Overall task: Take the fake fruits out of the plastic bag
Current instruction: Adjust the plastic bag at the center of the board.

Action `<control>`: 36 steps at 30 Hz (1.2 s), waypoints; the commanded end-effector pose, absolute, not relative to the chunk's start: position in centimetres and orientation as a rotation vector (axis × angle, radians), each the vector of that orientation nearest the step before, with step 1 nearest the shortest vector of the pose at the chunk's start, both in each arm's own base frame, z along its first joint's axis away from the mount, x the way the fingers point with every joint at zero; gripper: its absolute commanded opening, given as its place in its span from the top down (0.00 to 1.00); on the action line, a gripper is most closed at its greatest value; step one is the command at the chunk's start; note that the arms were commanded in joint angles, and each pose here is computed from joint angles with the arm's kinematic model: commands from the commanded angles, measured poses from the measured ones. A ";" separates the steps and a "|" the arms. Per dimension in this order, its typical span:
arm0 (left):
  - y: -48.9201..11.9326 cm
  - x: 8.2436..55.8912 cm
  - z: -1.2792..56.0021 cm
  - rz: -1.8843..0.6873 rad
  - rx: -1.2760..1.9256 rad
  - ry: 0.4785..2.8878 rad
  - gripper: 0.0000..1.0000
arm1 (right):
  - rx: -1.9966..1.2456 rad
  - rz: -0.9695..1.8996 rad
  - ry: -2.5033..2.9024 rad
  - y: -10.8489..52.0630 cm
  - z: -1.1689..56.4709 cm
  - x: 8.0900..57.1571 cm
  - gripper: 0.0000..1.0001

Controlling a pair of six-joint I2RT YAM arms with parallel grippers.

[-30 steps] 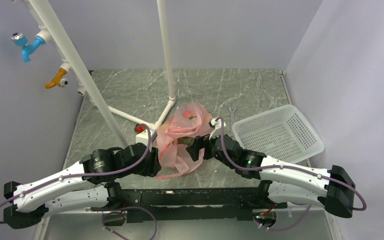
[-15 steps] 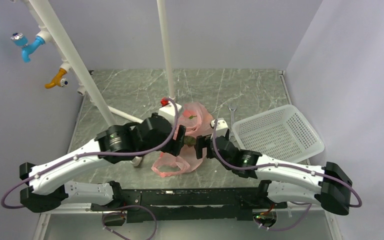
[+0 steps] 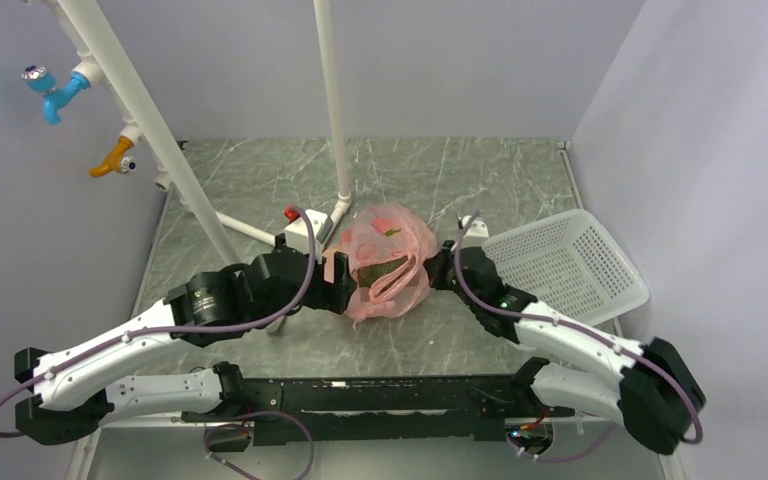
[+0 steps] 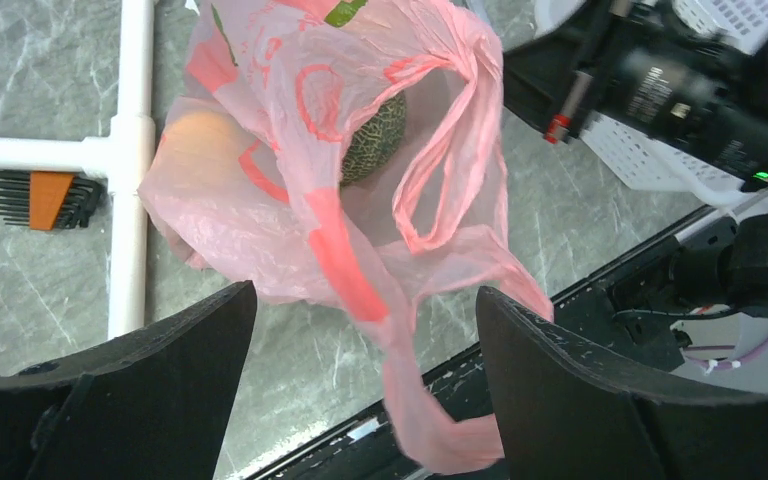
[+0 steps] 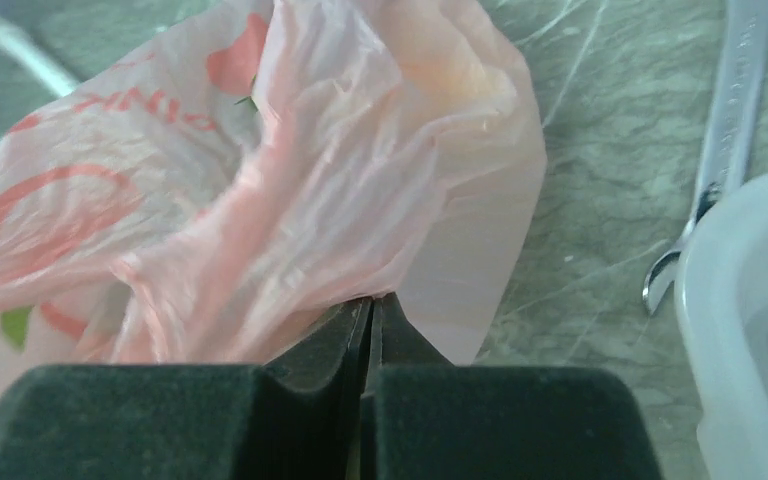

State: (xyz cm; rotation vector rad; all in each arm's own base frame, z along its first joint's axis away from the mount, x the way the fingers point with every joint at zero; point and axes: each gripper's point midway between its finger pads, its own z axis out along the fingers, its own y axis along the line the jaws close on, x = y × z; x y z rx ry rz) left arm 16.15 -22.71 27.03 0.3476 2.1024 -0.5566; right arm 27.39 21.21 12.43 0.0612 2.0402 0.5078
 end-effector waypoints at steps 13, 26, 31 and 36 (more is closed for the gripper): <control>-24.7 21.8 24.2 -0.140 0.673 2.235 0.09 | -0.108 1.054 1.936 23.3 18.3 21.8 1.00; -23.0 24.7 16.6 0.171 0.722 2.372 0.02 | -0.103 1.058 1.953 23.0 18.4 22.1 1.00; -21.0 28.3 17.2 0.403 0.597 2.328 0.20 | -0.109 1.061 1.985 23.0 17.5 21.8 1.00; -19.5 30.1 18.0 0.465 0.494 2.355 0.96 | -0.102 0.980 2.001 21.8 16.7 21.8 1.00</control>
